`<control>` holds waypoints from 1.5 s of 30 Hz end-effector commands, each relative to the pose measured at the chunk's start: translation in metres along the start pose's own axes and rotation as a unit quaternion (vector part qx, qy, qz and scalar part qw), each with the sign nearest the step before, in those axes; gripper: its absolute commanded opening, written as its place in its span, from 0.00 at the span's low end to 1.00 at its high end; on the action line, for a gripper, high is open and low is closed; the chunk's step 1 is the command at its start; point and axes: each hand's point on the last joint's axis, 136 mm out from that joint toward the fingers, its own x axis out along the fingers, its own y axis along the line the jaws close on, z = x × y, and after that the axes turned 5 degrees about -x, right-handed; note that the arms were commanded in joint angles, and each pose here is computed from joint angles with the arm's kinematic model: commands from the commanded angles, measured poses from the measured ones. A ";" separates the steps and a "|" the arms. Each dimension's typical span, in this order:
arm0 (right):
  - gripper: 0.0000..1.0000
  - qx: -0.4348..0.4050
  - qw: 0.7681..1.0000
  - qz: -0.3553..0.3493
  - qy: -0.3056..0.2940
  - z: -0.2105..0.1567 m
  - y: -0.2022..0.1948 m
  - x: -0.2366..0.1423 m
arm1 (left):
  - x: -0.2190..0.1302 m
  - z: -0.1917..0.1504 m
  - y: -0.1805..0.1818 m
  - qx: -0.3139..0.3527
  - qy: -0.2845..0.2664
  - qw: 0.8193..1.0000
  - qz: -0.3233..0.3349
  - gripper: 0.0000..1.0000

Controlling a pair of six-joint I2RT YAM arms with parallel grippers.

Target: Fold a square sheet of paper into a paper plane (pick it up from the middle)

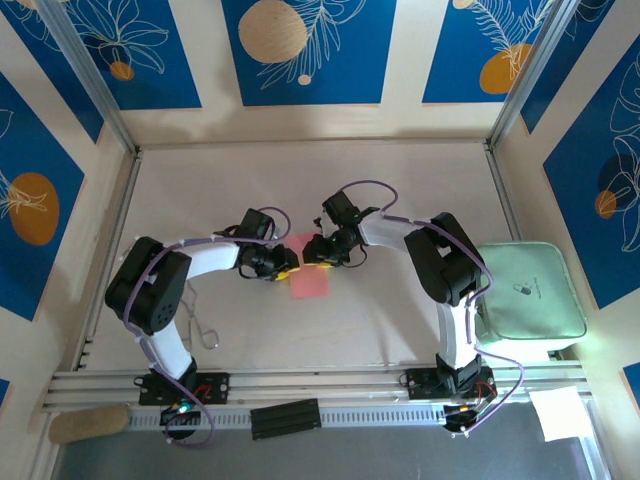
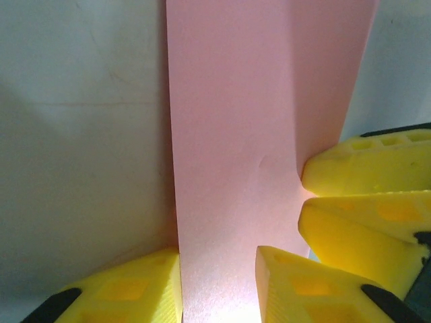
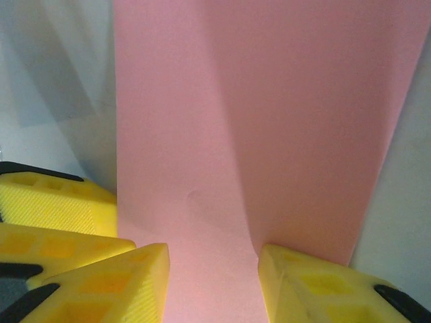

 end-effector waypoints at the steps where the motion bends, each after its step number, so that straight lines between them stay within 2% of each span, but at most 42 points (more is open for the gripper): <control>1: 0.43 0.045 0.997 -0.037 0.040 -0.024 -0.028 0.012 | -0.007 -0.015 -0.003 0.013 0.017 1.000 -0.010 0.33; 12: 0.43 0.061 0.997 -0.032 0.033 -0.020 -0.030 0.010 | -0.012 -0.022 -0.023 -0.007 0.025 0.996 -0.081 0.30; 26: 0.50 0.043 0.998 0.021 -0.030 0.006 0.001 -0.025 | -0.008 -0.018 -0.015 -0.036 0.016 0.997 -0.068 0.14; 29: 0.54 0.034 0.998 0.020 -0.056 0.012 0.005 -0.038 | -0.008 -0.017 -0.015 -0.042 0.013 0.997 -0.066 0.06; 32: 0.62 0.016 0.996 0.001 -0.088 0.013 0.002 -0.051 | -0.008 -0.016 -0.017 -0.045 0.011 0.996 -0.070 0.01; 35: 0.67 -0.013 0.992 -0.022 -0.122 0.012 -0.004 -0.063 | -0.010 -0.014 -0.023 -0.048 0.010 0.996 -0.080 0.00; 40: 0.68 -0.108 0.973 -0.088 -0.183 0.007 -0.008 -0.080 | -0.015 -0.012 -0.030 -0.056 0.005 0.994 -0.092 0.00; 45: 0.66 -0.233 0.926 -0.152 -0.254 0.003 0.006 -0.100 | -0.022 -0.014 -0.038 -0.071 0.006 0.992 -0.104 0.00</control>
